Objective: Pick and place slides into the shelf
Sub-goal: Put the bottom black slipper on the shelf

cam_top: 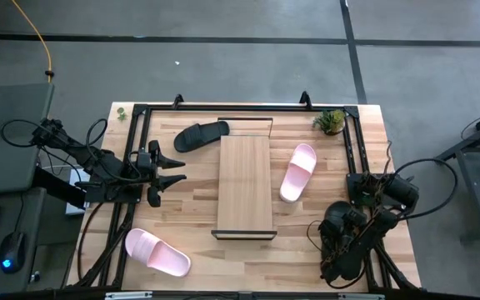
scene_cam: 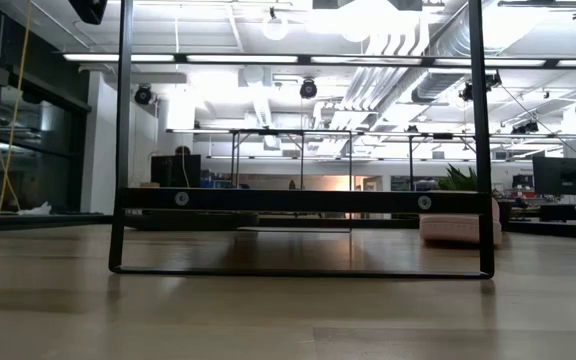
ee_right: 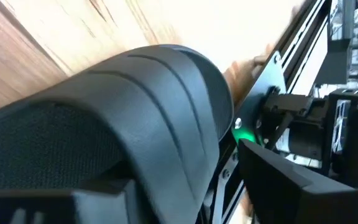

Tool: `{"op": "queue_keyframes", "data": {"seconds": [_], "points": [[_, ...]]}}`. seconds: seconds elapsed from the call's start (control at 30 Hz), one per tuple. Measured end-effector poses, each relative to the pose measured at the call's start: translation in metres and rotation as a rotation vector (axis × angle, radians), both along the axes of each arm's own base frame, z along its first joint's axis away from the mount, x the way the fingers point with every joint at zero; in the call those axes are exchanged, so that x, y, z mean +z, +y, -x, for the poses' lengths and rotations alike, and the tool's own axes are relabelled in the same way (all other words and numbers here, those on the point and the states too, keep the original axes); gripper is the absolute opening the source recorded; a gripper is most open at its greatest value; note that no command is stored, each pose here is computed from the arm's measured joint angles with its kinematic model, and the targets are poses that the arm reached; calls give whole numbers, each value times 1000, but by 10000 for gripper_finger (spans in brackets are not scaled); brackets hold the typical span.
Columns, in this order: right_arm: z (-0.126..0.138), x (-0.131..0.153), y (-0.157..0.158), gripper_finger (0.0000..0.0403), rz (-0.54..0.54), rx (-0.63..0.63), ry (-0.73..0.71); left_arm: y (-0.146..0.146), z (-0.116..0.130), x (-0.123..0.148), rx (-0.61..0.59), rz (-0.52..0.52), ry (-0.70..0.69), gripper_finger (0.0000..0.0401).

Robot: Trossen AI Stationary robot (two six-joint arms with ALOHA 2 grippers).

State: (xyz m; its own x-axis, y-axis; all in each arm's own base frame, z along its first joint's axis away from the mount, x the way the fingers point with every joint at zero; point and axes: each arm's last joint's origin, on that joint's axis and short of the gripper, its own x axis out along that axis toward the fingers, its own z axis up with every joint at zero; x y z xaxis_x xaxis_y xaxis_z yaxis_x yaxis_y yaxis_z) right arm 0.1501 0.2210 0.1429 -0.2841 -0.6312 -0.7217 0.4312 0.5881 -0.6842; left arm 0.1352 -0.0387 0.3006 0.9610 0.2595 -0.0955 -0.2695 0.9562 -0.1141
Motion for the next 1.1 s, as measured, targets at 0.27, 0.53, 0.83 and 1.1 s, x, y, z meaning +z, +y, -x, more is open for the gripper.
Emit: {"op": "queue_keyframes", "data": {"seconds": [0.27,0.53,0.83,1.1], "points": [[-1,-2,2,73,-20,-34,-31,0,0,0,0,0,0,168],[-1,-2,2,12,-23,-40,-40,0,0,0,0,0,0,168],[-8,10,8,2,23,-20,-153,0,0,0,0,-2,0,168],[-12,29,8,1,36,-9,-279,0,0,0,0,-1,0,168]]}}
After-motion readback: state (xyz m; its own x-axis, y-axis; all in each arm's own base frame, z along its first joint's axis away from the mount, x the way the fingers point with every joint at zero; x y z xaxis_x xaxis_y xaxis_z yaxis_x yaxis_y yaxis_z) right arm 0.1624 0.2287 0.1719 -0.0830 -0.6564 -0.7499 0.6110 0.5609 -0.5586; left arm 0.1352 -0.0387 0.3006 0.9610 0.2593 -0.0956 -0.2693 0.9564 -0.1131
